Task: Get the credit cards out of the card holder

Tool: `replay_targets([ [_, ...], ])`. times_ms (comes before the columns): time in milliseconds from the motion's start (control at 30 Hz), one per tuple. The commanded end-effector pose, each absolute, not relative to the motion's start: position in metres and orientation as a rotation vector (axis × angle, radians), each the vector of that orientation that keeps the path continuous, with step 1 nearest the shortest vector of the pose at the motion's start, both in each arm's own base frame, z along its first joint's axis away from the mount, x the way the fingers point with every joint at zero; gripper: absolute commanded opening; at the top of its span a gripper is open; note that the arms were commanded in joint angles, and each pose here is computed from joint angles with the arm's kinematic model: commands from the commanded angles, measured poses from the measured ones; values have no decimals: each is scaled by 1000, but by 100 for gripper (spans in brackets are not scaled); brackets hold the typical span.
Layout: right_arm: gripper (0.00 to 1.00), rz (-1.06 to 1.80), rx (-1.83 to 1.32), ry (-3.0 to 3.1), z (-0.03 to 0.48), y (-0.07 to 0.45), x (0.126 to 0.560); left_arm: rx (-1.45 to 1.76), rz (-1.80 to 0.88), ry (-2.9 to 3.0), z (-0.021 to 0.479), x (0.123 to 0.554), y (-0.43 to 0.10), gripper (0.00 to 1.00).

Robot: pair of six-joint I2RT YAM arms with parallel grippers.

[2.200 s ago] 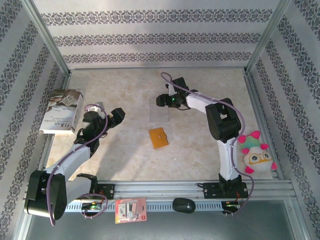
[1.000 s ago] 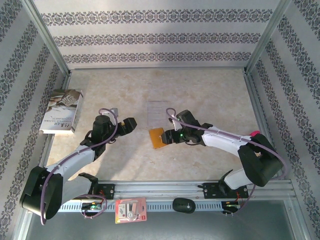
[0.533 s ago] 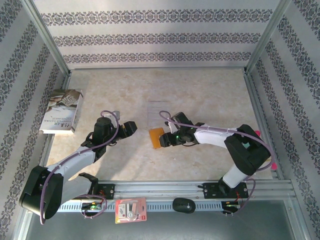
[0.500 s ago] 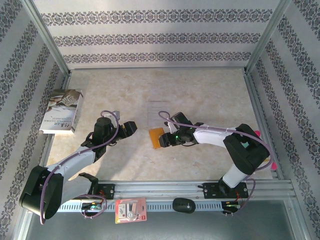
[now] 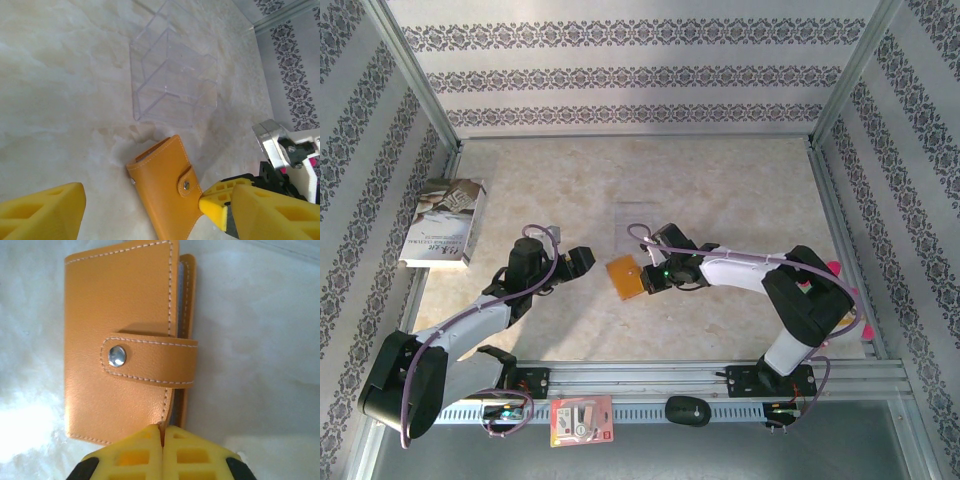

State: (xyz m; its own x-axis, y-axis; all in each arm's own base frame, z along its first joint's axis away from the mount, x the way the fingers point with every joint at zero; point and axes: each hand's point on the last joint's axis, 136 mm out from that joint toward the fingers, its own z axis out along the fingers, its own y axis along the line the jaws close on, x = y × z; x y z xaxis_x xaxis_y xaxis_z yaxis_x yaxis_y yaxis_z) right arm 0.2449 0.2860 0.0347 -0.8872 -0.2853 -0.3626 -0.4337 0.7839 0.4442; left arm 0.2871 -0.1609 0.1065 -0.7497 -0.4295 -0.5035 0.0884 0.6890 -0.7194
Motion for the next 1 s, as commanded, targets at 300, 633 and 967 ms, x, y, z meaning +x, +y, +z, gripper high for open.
replay_targets([
  [300,0,950,-559,2442,128,302,248,-196,-1221,2049,144,283,-184,78],
  [633,0,1181,-450,2142,230,304,279,-83,-1388,1746,215,292,-197,79],
  [967,0,1446,-449,1925,290,317,275,12,-1508,1547,264,288,-204,66],
])
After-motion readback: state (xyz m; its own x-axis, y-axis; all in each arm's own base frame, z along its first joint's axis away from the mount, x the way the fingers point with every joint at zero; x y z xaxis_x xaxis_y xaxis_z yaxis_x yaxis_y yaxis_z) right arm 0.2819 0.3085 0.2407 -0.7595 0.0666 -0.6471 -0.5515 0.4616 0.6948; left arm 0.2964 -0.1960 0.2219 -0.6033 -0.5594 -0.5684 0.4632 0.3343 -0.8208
